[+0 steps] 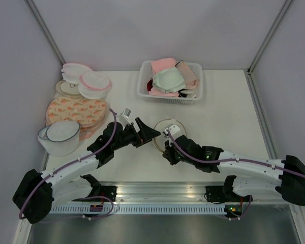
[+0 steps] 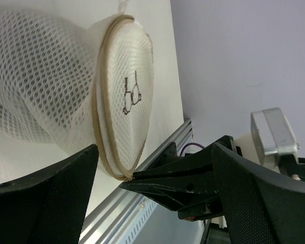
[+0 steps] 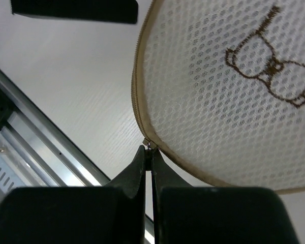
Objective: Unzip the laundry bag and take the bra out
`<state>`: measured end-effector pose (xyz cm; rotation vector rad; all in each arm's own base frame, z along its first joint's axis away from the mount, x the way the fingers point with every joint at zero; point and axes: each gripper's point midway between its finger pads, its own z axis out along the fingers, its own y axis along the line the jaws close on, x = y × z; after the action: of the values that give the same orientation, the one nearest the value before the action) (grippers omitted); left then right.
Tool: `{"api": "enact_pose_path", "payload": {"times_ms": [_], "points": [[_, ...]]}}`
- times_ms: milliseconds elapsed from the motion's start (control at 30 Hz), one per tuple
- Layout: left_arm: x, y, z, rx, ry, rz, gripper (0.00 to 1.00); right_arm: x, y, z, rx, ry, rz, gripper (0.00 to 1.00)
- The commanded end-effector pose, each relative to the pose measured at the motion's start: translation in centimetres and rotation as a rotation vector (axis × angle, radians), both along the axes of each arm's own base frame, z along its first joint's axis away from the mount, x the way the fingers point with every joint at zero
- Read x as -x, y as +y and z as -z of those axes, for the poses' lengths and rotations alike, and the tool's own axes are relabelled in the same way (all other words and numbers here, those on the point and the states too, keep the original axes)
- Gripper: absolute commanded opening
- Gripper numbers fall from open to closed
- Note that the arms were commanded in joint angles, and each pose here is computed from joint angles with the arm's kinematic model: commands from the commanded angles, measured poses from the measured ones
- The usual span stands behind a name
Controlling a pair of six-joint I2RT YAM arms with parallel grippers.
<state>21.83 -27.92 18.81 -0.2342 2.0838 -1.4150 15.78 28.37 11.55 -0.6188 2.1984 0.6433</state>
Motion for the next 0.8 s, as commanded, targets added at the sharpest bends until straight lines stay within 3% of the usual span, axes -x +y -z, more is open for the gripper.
{"api": "enact_pose_path", "payload": {"times_ms": [0,167,267,367,400,500,567,767], "points": [[1.5,-0.4,2.6,-0.007,0.128,0.011,0.94,0.4,3.4,-2.5,-0.117,-0.019,-0.11,0.0],[2.6,-2.2,4.0,-0.017,0.167,0.081,0.87,-0.1,4.2,-2.9,-0.133,-0.03,-0.104,0.0],[2.9,-3.1,4.6,-0.006,0.183,0.109,0.76,-0.2,4.4,-3.4,-0.15,-0.036,-0.103,0.0],[2.8,-3.9,4.2,0.022,0.166,0.127,0.43,-0.3,4.6,-3.6,-0.153,-0.037,-0.104,0.01],[2.7,-4.0,4.2,0.021,0.167,0.126,0.27,-0.2,4.5,-3.5,-0.148,-0.033,-0.105,0.0],[2.2,-3.9,4.1,0.01,0.156,0.105,0.08,-0.1,4.2,-3.0,-0.122,-0.021,-0.102,0.0],[1.8,-3.7,4.1,-0.011,0.146,0.084,0.03,-0.2,3.7,-2.3,-0.088,-0.011,-0.09,0.0],[0.7,-2.7,4.0,-0.044,0.127,0.052,0.02,-0.9,-1.1,1.9,0.134,0.025,0.074,0.01]]}}
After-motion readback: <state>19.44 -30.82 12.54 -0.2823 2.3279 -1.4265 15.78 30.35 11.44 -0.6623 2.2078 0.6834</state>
